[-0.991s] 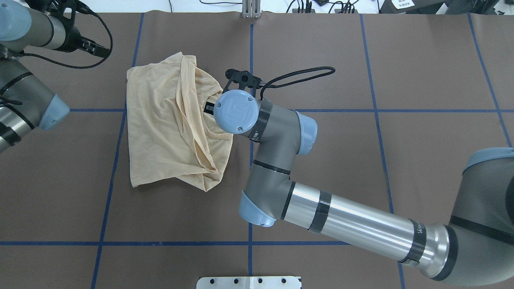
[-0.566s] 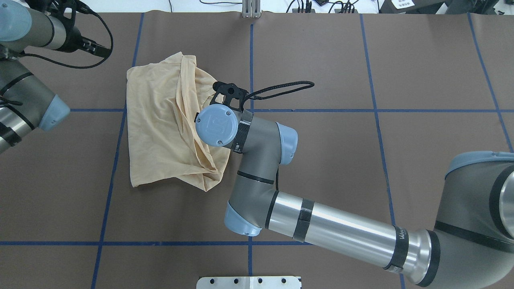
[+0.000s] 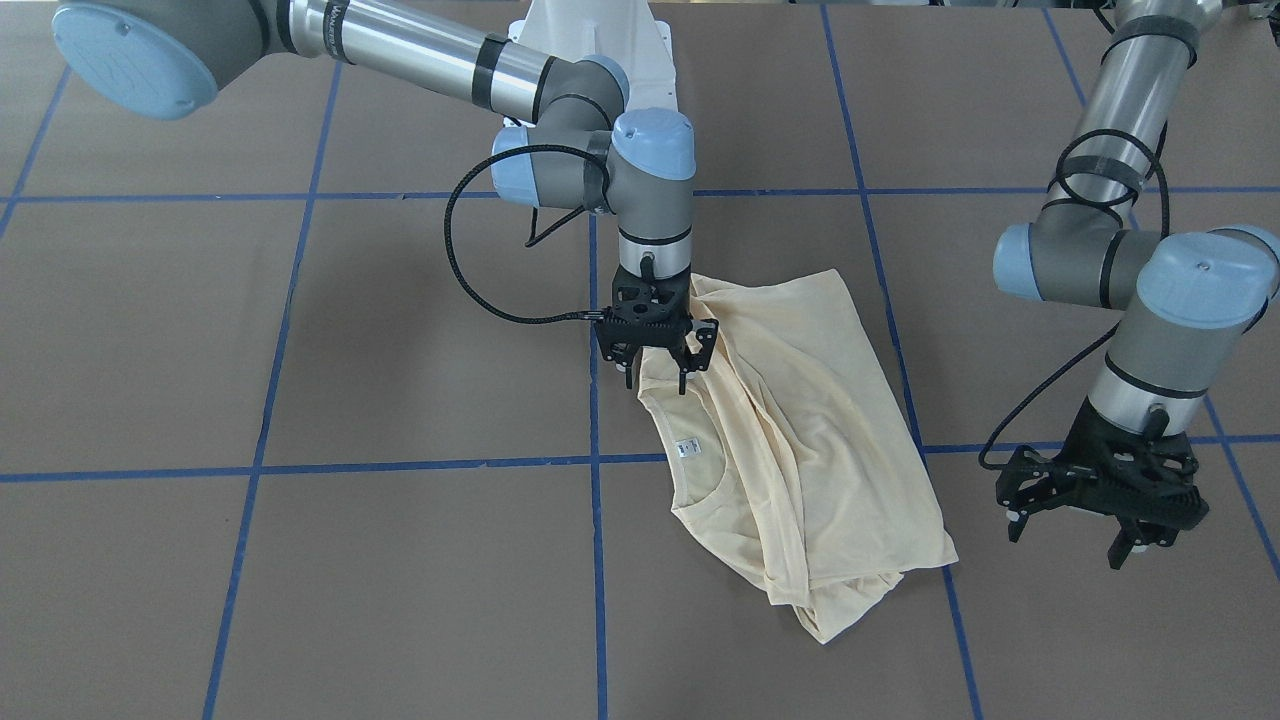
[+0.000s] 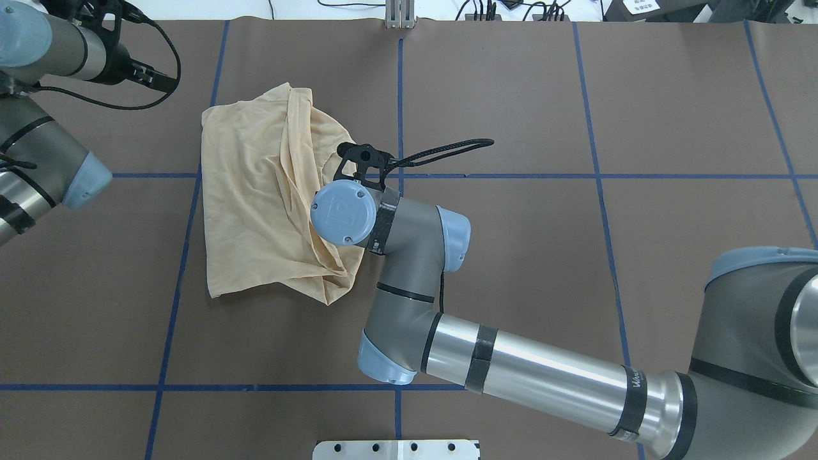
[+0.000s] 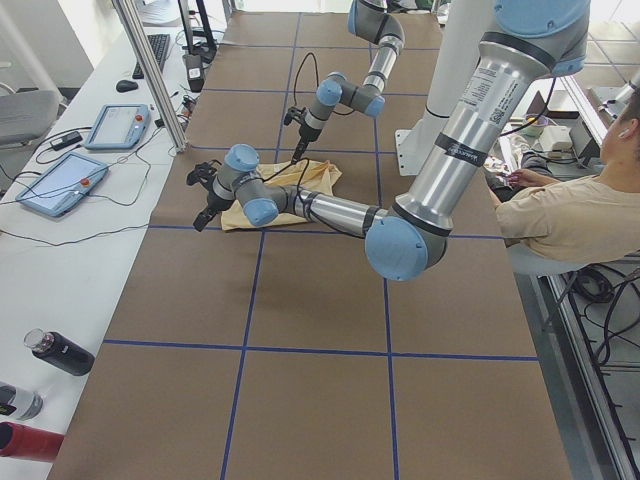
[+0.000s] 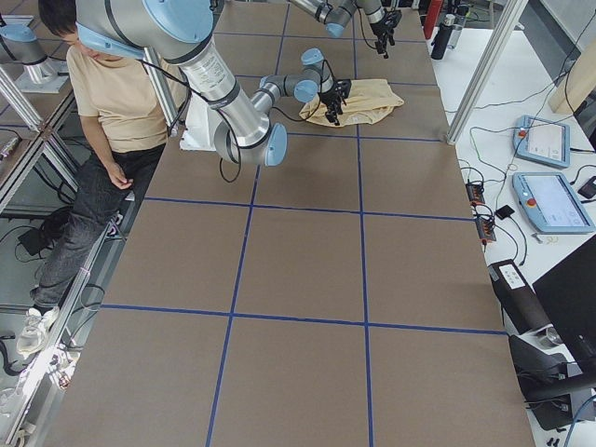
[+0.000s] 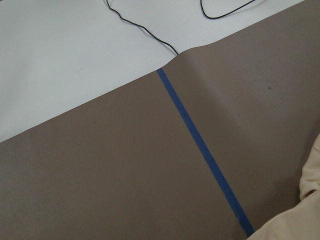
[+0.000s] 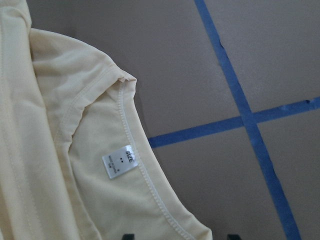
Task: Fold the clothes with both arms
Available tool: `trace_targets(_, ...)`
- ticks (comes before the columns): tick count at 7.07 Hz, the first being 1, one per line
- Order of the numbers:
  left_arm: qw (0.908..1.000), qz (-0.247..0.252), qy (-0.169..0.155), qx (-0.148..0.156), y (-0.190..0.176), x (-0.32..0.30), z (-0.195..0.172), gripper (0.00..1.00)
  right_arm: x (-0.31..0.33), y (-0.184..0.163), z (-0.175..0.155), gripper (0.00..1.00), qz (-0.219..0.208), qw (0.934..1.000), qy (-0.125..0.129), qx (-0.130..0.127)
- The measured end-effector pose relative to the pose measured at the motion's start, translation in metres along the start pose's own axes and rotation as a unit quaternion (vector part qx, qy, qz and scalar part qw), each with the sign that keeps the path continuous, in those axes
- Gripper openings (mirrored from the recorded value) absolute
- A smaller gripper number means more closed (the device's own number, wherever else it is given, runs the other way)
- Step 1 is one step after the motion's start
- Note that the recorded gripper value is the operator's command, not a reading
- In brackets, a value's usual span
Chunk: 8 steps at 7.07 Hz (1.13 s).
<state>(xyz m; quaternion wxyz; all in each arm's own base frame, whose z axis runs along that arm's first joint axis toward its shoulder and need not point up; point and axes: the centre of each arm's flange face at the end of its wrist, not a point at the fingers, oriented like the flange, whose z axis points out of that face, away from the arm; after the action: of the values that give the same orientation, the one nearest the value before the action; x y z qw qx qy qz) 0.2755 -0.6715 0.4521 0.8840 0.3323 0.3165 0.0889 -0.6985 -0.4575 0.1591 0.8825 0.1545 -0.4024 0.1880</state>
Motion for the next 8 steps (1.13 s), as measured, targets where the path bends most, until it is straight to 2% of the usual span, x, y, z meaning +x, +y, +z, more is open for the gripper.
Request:
trace_targets(1,1.0,0.0,0.0,0.0,0.0002,-0.0001,0.0002,1.0,0.0013,0.0006,0.0032,0.5,-0.006,1.0,0.003,0.001)
trace_targets(2,1.0,0.0,0.0,0.0,0.0003,-0.0002,0.0005,1.0,0.0014,0.0009,0.0047,0.24,-0.008,1.0,0.005,0.001)
trace_targets(4,1.0,0.0,-0.001,-0.002,0.0018,-0.0003,0.0016,1.0,0.0,0.0021,0.0045,0.16,-0.01,0.9999,0.005,0.002)
trace_targets(5,1.0,0.0,0.0,-0.003,0.0023,0.0,0.002,1.0,-0.0003,0.0034,0.0045,0.03,-0.011,0.9999,0.005,0.001)
trace_targets(8,1.0,0.0,0.0,-0.003,0.0028,0.0003,0.0026,1.0,-0.0005,0.0055,0.0027,0.0,-0.014,0.9999,0.004,0.0)
